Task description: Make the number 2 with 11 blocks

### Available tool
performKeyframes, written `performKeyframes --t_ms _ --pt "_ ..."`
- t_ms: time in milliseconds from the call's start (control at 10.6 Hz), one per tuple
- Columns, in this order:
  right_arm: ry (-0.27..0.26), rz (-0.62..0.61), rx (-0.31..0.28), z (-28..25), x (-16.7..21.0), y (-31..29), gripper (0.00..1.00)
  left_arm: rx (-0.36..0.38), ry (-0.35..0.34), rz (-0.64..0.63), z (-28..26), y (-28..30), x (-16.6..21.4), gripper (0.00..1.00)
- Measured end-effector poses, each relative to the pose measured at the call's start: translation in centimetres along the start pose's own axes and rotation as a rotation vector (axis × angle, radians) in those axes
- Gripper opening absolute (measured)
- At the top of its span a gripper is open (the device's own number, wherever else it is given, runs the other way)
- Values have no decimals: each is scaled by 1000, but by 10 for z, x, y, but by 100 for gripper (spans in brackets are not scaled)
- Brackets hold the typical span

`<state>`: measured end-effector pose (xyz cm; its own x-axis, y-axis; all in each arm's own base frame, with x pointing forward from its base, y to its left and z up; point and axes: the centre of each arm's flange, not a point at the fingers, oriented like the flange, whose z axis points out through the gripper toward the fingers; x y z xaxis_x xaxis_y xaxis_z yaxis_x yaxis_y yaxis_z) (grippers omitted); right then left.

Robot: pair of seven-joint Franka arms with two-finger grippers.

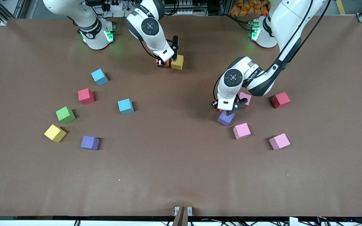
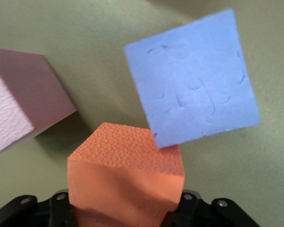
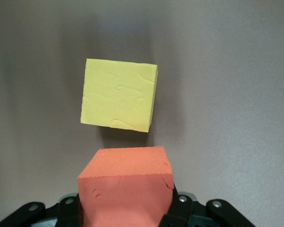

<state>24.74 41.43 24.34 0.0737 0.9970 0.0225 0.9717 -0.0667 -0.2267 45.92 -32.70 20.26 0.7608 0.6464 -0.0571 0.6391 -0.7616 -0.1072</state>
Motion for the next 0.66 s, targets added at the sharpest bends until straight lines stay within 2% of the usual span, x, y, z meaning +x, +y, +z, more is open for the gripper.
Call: performKeyframes --t_ms 189,377,660 --pt "4 1 -4 0 0 0 58 -7 17 -109 -14 1 -4 62" --pt "31 3 -28 5 3 4 58 -15 26 -228 -22 0 0 62" --pt "4 7 -9 31 1 4 58 -16 24 -341 -22 -3 9 62"
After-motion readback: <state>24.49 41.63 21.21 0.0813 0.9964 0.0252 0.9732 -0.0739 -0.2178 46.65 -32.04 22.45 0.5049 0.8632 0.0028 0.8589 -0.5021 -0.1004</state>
